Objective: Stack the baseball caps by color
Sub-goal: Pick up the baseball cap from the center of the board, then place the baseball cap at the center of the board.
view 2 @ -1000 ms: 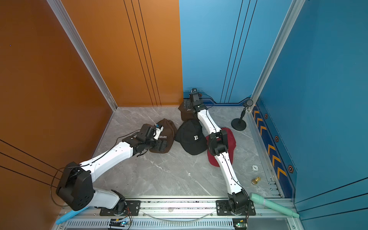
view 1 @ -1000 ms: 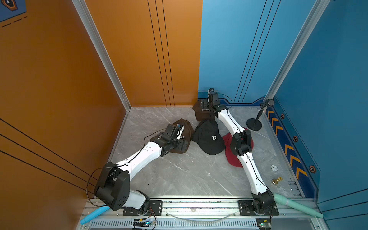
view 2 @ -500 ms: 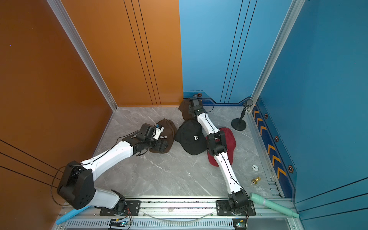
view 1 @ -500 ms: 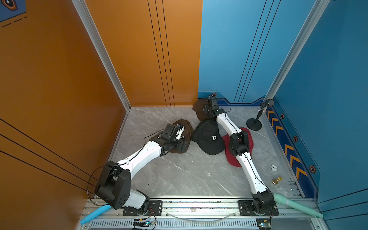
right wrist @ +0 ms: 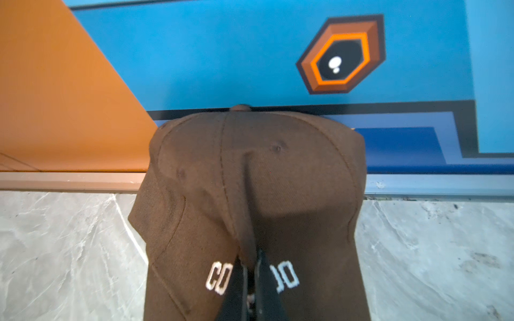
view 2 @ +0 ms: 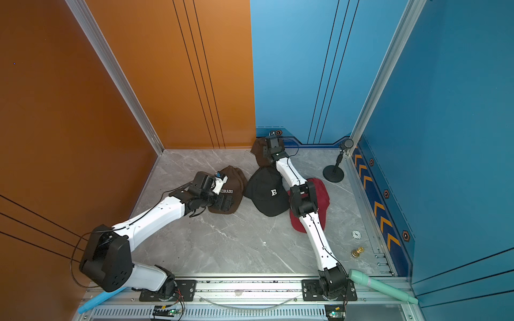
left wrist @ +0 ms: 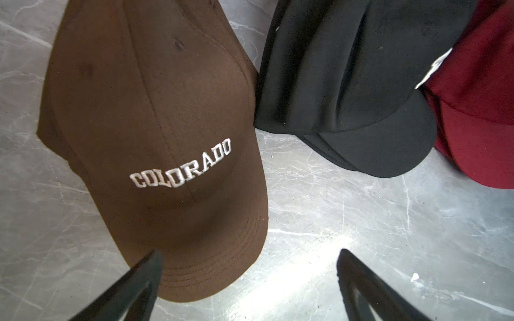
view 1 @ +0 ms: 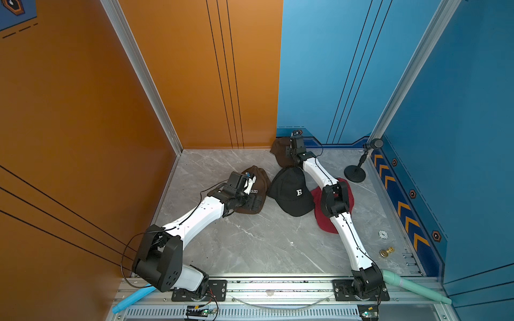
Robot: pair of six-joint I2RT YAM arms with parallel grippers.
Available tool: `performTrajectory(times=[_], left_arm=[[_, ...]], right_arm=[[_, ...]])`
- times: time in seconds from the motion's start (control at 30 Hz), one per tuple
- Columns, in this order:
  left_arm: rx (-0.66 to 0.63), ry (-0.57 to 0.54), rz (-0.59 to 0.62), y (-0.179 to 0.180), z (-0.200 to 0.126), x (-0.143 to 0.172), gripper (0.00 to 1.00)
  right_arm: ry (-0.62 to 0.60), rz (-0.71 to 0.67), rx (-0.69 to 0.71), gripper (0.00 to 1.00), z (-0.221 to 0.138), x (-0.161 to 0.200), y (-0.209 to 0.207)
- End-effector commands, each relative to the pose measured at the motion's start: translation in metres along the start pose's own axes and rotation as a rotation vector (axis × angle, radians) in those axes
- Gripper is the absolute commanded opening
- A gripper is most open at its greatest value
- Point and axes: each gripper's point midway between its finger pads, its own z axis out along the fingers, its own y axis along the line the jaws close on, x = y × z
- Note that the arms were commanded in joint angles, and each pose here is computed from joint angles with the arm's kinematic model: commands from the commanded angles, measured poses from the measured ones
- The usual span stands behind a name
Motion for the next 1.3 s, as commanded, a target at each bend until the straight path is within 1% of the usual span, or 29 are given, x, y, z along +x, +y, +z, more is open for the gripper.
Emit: performTrajectory(times=[0.0,0.17,0.43,0.57,0.7,0.8,0.87,0.97,1.03,1.13,1.27], left_arm=[[0.022,-0.026,0.01,-0.003,-0.004,-0.01,0.98],[0.024,-0.039,0.008,-0.005,-0.008,-0.011,0.98],[-0.003,-0.086,0.002,-0.004,-0.025,-0.013,0.98],[-0.063,-0.119,-0.021,0.007,-0.039,-0.015,0.98],[-0.105,-0.151,-0.077,0.021,-0.056,-0.014,0.98],[-0.113,-0.181,-0.11,0.026,-0.07,-0.012,0.98],[-0.123,-0.189,-0.13,0.031,-0.079,-0.008,0.98],[-0.142,-0.192,-0.152,0.037,-0.093,-0.003,0.98],[-0.144,-0.198,-0.162,0.039,-0.103,-0.001,0.98],[-0.113,-0.21,-0.181,0.038,-0.115,0.0,0.98],[-0.1,-0.212,-0.222,0.041,-0.127,0.007,0.98]], right_arm=[[-0.195,0.004,-0.071,0.0,-0.058,-0.098,0.009],[-0.258,-0.007,-0.109,0.0,-0.098,-0.133,0.014],[-0.335,-0.026,-0.13,0.0,-0.16,-0.17,0.016],[-0.343,-0.032,-0.153,0.0,-0.2,-0.182,0.026],[-0.353,-0.058,-0.202,0.0,-0.254,-0.18,0.042],[-0.349,-0.137,-0.285,0.0,-0.294,-0.152,0.055],[-0.34,-0.218,-0.41,0.0,-0.324,-0.125,0.066],[-0.295,-0.375,-0.613,0.0,-0.368,-0.072,0.084],[-0.223,-0.506,-0.734,0.0,-0.393,-0.024,0.096],[-0.113,-0.676,-0.836,0.0,-0.418,0.049,0.108],[-0.008,-0.79,-0.971,0.0,-0.443,0.13,0.122]])
